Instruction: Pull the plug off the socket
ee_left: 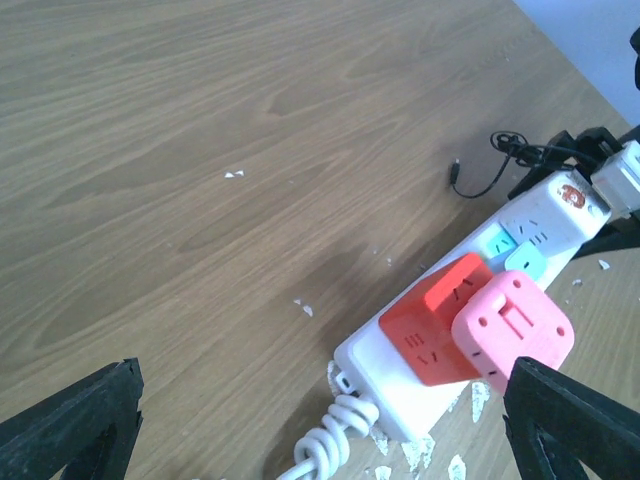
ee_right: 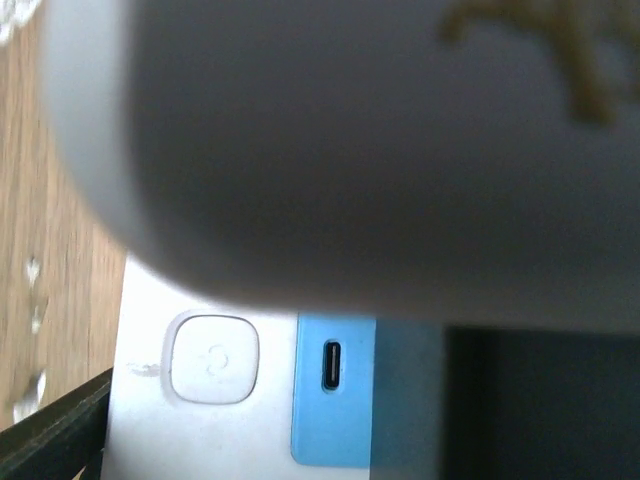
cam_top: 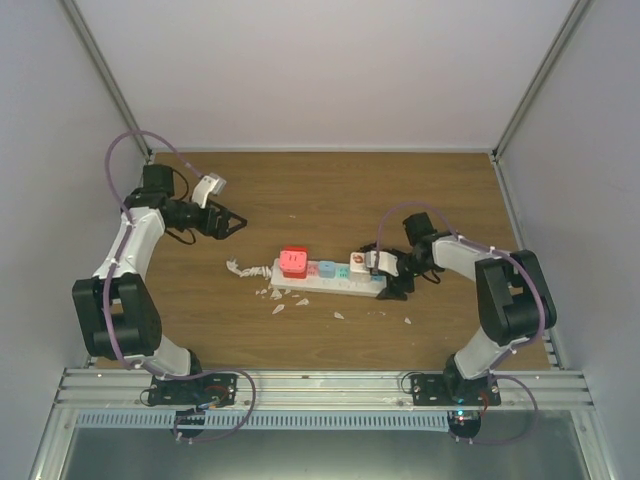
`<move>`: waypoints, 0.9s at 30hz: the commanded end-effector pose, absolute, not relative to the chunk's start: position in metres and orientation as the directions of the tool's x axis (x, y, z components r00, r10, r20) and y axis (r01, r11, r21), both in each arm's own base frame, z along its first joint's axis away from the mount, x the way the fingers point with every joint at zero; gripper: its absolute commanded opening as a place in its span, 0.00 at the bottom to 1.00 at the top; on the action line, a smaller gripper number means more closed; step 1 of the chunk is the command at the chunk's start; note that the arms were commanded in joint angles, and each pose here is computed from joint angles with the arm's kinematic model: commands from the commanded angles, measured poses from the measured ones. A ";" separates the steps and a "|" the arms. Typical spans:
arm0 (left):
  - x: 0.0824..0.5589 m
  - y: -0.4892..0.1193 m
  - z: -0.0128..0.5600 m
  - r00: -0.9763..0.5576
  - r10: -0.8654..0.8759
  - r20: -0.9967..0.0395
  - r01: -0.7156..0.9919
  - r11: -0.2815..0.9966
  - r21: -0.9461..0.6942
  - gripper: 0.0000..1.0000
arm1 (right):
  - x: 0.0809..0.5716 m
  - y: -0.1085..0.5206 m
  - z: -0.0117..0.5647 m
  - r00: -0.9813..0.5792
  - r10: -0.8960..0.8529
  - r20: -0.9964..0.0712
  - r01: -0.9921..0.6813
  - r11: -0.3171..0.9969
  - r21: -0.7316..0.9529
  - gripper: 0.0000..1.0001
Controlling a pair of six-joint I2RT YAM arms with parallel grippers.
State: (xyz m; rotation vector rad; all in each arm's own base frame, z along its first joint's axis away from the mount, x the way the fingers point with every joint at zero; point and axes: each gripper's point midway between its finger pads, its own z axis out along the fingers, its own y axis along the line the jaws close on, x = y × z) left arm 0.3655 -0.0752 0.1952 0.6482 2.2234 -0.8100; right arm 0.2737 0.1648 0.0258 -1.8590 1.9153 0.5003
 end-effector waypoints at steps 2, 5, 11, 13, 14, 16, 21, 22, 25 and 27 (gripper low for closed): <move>0.359 -0.096 0.197 -0.579 0.283 -0.765 0.710 0.635 -0.303 0.99 | 0.257 0.132 0.022 0.060 -0.857 -0.512 -0.998 -0.036 -0.057 0.64; 0.350 -0.112 0.197 -0.543 0.323 -0.775 0.751 0.600 -0.277 0.99 | 0.256 0.119 0.019 0.060 -0.856 -0.513 -0.998 -0.036 -0.056 0.64; 0.326 -0.147 0.190 -0.468 0.410 -0.783 0.831 0.507 -0.231 0.99 | 0.260 0.106 0.024 0.035 -0.830 -0.556 -0.999 -0.012 -0.044 0.75; 0.323 -0.154 0.190 -0.446 0.428 -0.786 0.845 0.490 -0.212 0.99 | 0.262 0.107 0.029 0.031 -0.821 -0.570 -0.999 -0.005 -0.047 0.81; 0.321 -0.157 0.190 -0.436 0.436 -0.787 0.851 0.483 -0.204 0.99 | 0.263 0.107 0.032 0.031 -0.818 -0.575 -0.999 -0.001 -0.054 0.84; 0.319 -0.161 0.190 -0.421 0.446 -0.790 0.860 0.473 -0.192 0.99 | 0.266 0.107 0.038 0.037 -0.812 -0.582 -0.997 0.007 -0.073 0.87; 0.314 -0.168 0.196 -0.389 0.455 -0.801 0.878 0.445 -0.174 0.99 | 0.269 0.102 0.048 0.013 -0.801 -0.598 -0.996 0.043 -0.079 0.98; 0.312 -0.170 0.197 -0.379 0.456 -0.805 0.882 0.441 -0.165 0.99 | 0.271 0.097 0.049 -0.005 -0.800 -0.599 -0.995 0.063 -0.075 0.99; 0.309 -0.175 0.203 -0.340 0.460 -0.820 0.894 0.427 -0.132 0.99 | 0.274 0.089 0.051 -0.026 -0.802 -0.596 -0.993 0.089 -0.075 1.00; 0.307 -0.177 0.205 -0.316 0.470 -0.824 0.900 0.422 -0.104 0.99 | 0.274 0.084 0.053 -0.040 -0.803 -0.594 -0.992 0.105 -0.074 1.00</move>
